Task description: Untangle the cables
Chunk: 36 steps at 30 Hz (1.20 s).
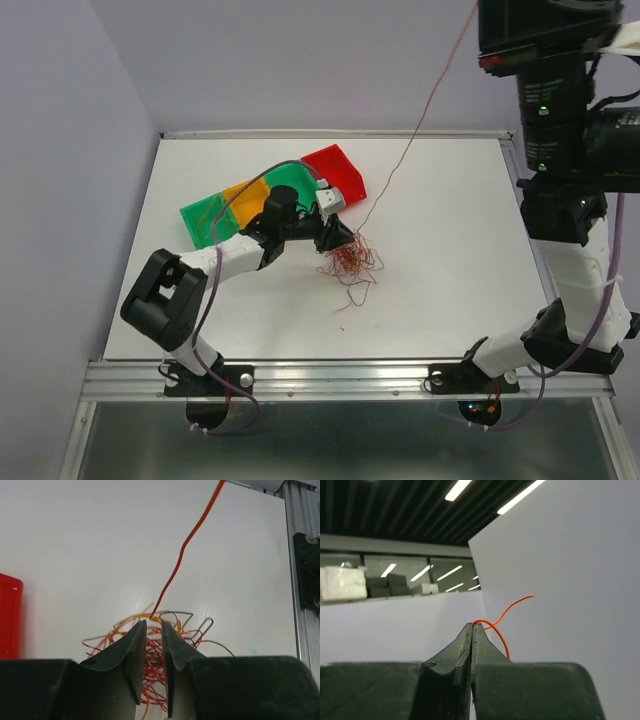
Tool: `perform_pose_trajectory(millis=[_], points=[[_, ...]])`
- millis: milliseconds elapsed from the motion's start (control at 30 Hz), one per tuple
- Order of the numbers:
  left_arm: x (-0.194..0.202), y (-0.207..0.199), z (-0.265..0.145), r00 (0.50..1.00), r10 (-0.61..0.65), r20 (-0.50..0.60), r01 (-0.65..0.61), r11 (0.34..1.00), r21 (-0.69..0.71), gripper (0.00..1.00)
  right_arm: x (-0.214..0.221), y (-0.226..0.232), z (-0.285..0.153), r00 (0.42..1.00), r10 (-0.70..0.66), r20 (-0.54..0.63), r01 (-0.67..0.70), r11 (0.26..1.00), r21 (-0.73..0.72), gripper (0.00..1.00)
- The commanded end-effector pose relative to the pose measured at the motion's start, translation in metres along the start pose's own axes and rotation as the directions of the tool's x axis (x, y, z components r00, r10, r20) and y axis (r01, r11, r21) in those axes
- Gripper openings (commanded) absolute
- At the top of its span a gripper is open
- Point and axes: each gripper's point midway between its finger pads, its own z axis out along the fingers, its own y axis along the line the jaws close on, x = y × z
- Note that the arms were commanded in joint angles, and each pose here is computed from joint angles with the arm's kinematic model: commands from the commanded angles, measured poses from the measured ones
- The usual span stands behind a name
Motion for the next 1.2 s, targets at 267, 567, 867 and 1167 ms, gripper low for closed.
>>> perform_pose_trajectory(millis=[267,567,867,1167], points=[[-0.079,-0.02,-0.021,0.979,0.147,0.142,-0.145,0.989,-0.02,0.42,-0.003,-0.03,-0.058,0.997,-0.072,0.035,0.066,0.988,0.141,0.01],[-0.116,-0.043,-0.002,0.935,0.283,0.215,-0.306,0.948,0.085,0.63,0.012,-0.029,-0.075,0.999,-0.032,0.014,0.03,0.992,0.124,0.0],[-0.098,-0.032,0.068,0.941,0.29,0.174,-0.308,0.947,0.092,0.6,0.002,-0.021,-0.06,0.999,-0.014,0.038,0.01,0.995,0.095,0.0],[-0.081,-0.041,0.099,0.946,0.293,0.139,-0.308,0.946,0.1,0.49,0.006,-0.024,-0.06,0.999,-0.015,0.035,0.011,0.995,0.103,0.01]])
